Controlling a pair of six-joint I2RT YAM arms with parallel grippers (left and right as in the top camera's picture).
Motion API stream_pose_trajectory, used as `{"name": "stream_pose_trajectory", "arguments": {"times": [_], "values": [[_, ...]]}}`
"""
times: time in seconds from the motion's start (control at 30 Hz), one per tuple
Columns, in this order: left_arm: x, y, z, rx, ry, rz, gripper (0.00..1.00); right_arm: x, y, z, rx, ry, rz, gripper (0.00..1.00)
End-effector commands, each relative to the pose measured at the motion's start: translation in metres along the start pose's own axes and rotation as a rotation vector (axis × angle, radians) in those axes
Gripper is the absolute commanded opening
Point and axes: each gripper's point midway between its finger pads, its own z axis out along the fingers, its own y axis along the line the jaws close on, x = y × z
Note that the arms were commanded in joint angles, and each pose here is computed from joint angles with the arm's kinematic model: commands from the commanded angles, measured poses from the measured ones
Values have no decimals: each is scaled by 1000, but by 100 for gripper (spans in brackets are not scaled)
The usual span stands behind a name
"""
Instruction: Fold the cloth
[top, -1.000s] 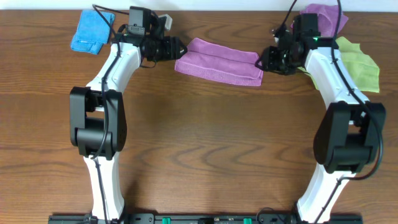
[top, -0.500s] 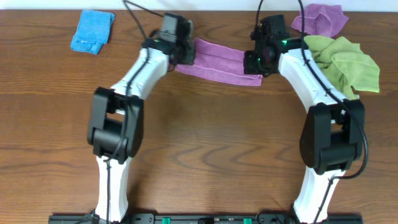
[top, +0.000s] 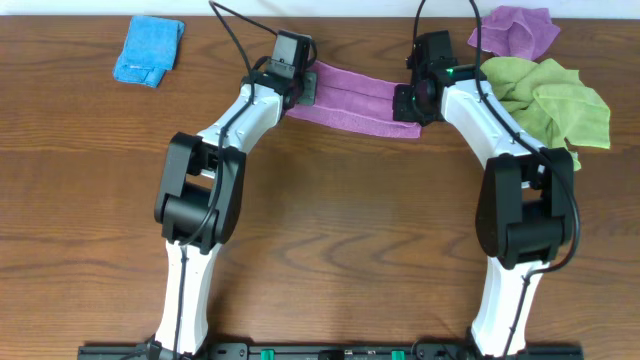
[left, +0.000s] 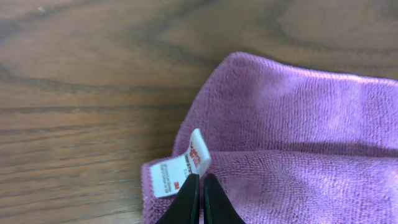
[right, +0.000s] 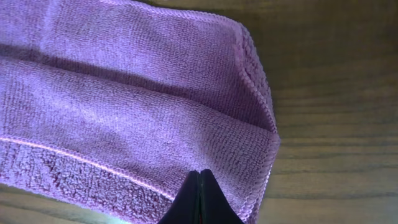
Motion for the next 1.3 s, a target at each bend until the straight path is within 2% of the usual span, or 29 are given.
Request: {"name": "stream_pose_trajectory", "arguments": {"times": [0.0,0.47,1.03,1.27], "values": [[1,-5,6,33,0,12,6,4,-4,13,20,20,31,2],[39,-9,30,78,107,5,6,27,-8,39,30,107,66,2],[137,8,-2,-6,531,-50,6,45,26,38,-30,159,13,1],[141,9,-7,-12,554,-50,6,48,26,36,-22,173,10,1]]}}
